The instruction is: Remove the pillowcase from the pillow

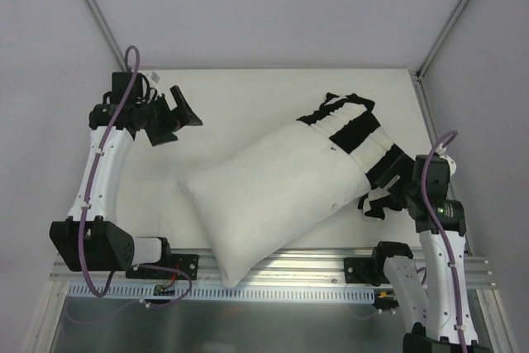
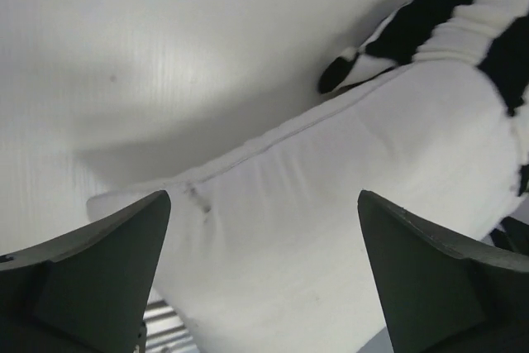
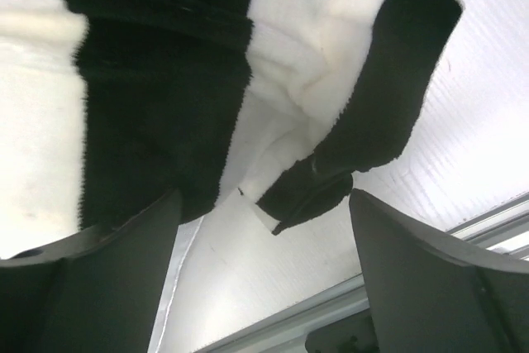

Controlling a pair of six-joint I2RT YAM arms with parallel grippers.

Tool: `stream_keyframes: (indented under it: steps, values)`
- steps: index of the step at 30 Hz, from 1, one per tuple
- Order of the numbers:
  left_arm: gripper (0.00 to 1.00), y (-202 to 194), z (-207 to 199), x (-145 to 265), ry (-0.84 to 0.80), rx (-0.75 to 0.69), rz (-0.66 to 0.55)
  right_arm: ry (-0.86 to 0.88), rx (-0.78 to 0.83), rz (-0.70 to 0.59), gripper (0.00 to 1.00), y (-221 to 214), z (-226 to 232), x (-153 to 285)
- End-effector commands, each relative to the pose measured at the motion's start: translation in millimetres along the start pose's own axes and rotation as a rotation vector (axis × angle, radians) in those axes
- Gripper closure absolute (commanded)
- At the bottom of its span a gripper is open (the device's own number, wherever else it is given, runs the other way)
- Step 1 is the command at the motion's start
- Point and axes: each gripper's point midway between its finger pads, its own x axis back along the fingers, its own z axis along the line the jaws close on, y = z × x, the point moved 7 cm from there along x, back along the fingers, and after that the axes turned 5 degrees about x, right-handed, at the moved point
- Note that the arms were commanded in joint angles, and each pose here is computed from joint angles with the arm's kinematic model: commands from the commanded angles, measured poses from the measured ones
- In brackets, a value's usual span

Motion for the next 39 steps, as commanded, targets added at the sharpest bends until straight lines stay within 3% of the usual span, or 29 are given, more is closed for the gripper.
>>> stream_keyframes:
  steps: [1,5,9,12,14,16,17,19,23,28,31,33,34,37,38,39]
  values:
    - [0.01,-33.0,39.4,-3.2,0.23,0.035,0.042,0.075,0.06,-0.094,0.08,28.0,9.1,36.8]
    - [0.01,-62.6,62.9,-15.1,0.296,0.127,0.102,0.16,0.106,-0.127,0.01,53.7,28.5,61.8]
    - [0.01,-98.4,57.1,-40.1,0.194,0.151,0.206,0.236,0.207,-0.154,0.01,74.5,61.0,78.2]
    - [0.01,-112.3,39.1,-57.2,0.128,0.115,0.246,0.304,0.344,-0.211,0.01,89.0,96.1,97.5]
    - [0.04,-117.1,31.0,-65.9,0.085,0.108,0.288,0.29,0.514,-0.153,0.03,86.7,127.7,88.0]
    - [0.24,-120.6,28.8,-70.1,0.045,0.111,0.313,0.277,0.651,-0.08,0.04,86.6,162.2,77.4]
    - [0.64,-119.3,26.8,-70.5,0.025,0.107,0.309,0.26,0.712,-0.054,0.04,86.0,170.6,70.9]
    - [1.0,-117.8,25.2,-69.9,0.015,0.092,0.308,0.257,0.77,-0.018,0.03,86.0,190.5,64.3]
    - [1.0,-114.0,19.5,-64.5,-0.005,0.083,0.284,0.239,0.892,0.103,0.01,69.6,221.8,22.9]
    - [1.0,-109.3,15.7,-60.3,-0.016,0.066,0.254,0.238,0.92,0.172,0.03,64.8,238.1,-10.8]
    - [1.0,-109.0,14.1,-57.2,-0.027,0.057,0.248,0.182,0.864,0.204,0.13,72.9,235.7,-34.8]
    - [1.0,-107.6,13.0,-52.7,-0.04,0.047,0.232,0.135,0.831,0.21,0.3,80.8,230.2,-50.6]
    - [1.0,-107.4,12.1,-49.3,-0.05,0.041,0.225,0.111,0.817,0.208,0.47,84.0,227.7,-55.9]
    - [1.0,-101.5,11.4,-40.8,-0.077,0.045,0.213,0.043,0.779,0.218,0.76,95.7,215.7,-75.1]
    - [1.0,-95.1,11.3,-35.2,-0.087,0.051,0.187,0.032,0.768,0.225,0.94,97.6,212.9,-79.6]
    - [1.0,-91.6,11.7,-31.9,-0.095,0.048,0.178,0.008,0.739,0.23,0.99,104.6,205.1,-86.1]
